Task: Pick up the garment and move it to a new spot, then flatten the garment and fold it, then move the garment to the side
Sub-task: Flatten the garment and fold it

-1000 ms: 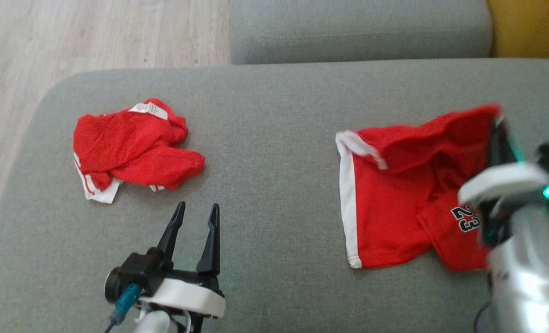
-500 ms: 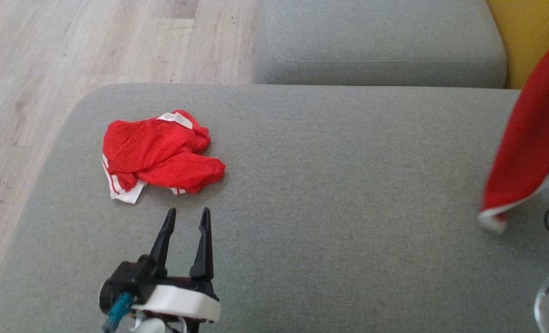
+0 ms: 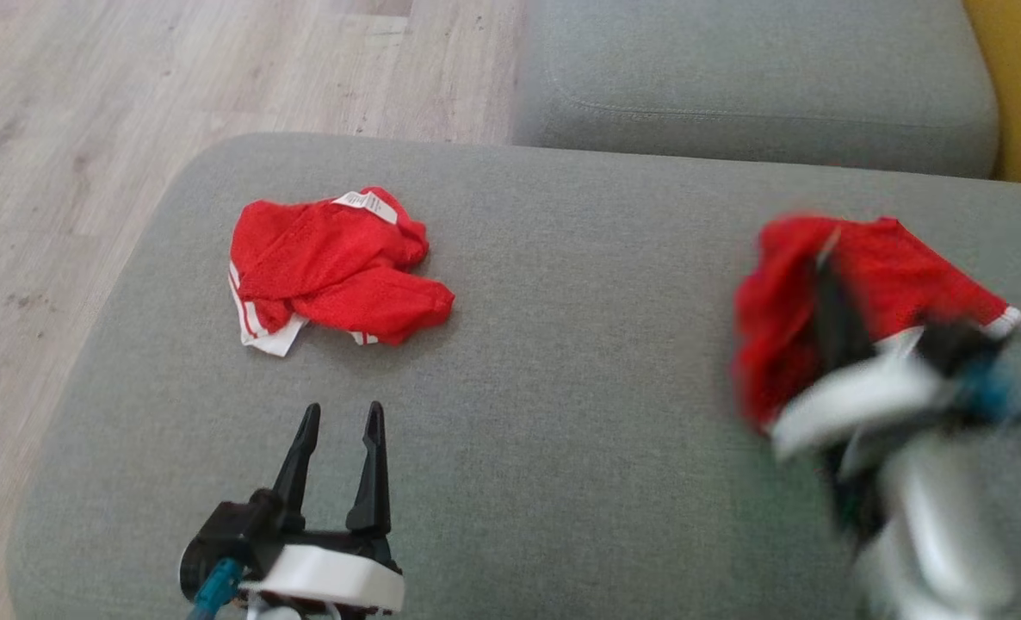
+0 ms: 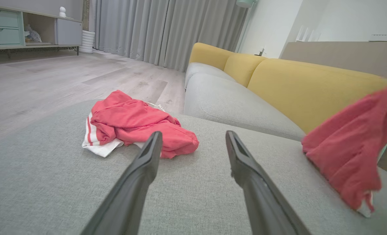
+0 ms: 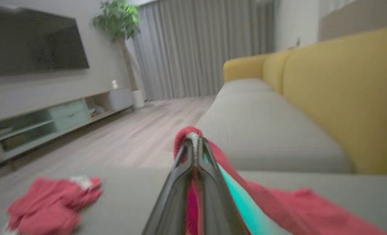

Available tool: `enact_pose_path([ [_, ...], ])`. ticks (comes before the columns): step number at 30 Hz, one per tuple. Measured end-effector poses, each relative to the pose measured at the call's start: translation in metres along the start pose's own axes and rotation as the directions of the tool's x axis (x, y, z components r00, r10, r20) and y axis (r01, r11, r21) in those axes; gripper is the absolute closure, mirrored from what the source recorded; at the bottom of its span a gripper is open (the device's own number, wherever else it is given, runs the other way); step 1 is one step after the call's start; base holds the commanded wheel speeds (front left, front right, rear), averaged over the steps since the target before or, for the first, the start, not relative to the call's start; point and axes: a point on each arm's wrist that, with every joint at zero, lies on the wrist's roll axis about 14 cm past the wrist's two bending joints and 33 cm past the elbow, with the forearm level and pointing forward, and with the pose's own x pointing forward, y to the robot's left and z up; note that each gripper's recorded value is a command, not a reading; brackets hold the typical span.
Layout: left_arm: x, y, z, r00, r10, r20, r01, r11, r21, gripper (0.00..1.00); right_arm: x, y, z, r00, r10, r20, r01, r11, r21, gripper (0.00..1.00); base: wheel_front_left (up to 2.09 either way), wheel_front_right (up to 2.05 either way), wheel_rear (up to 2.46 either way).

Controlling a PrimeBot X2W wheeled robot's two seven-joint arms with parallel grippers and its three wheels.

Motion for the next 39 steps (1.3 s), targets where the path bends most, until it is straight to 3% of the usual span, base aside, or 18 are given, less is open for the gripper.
enact_pose_path([
  [3, -0.001, 0.003, -0.001, 1.0, 0.011, -0.005, -0.011, 1.0, -0.004, 0.0, -0.04, 0.035, -0.074, 0.978, 0.091, -0.186, -0.08, 0.995, 0.062, 1.0, 0.0, 0.0, 0.0],
  [6, -0.001, 0.005, -0.003, 1.0, 0.017, -0.009, -0.018, 1.0, -0.015, 0.0, -0.059, 0.061, -0.102, 0.951, 0.161, -0.262, -0.143, 0.986, 0.087, 1.0, 0.0, 0.0, 0.0],
  [18, -0.002, -0.004, -0.007, 1.0, -0.005, -0.021, 0.004, 1.0, -0.029, 0.0, -0.044, 0.121, -0.084, 0.909, 0.352, -0.221, -0.342, 0.936, 0.085, 1.0, 0.0, 0.0, 0.0],
  [19, -0.003, -0.004, -0.007, 1.0, -0.003, -0.021, 0.002, 1.0, -0.028, 0.0, -0.045, 0.126, -0.087, 0.899, 0.369, -0.238, -0.359, 0.929, 0.086, 0.86, 0.0, 0.0, 0.0],
  [20, -0.003, -0.003, -0.007, 1.0, 0.0, -0.021, -0.001, 1.0, -0.027, 0.0, -0.048, 0.131, -0.09, 0.889, 0.384, -0.25, -0.375, 0.923, 0.085, 0.22, 0.0, 0.0, 0.0],
  [21, -0.004, -0.003, -0.007, 1.0, 0.002, -0.022, -0.003, 1.0, -0.027, 0.0, -0.051, 0.136, -0.092, 0.879, 0.399, -0.26, -0.39, 0.917, 0.086, 0.0, 0.0, 0.0, 0.0],
  [24, -0.004, -0.004, -0.008, 1.0, 0.001, -0.023, -0.002, 1.0, -0.026, 0.0, -0.054, 0.14, -0.096, 0.868, 0.41, -0.282, -0.403, 0.911, 0.083, 0.0, 0.0, 0.0, 0.0],
  [29, 0.001, -0.009, -0.009, 0.999, -0.017, -0.03, 0.016, 1.0, -0.025, 0.0, -0.05, 0.123, -0.093, 0.89, 0.362, -0.276, -0.362, 0.931, 0.054, 0.0, 0.0, 0.0, 0.0],
  [39, 0.018, -0.036, -0.014, 0.993, -0.11, -0.048, 0.109, 0.994, -0.021, 0.0, -0.047, 0.044, -0.068, 0.97, 0.14, -0.199, -0.161, 0.983, -0.093, 0.0, 0.0, 0.0, 0.0],
])
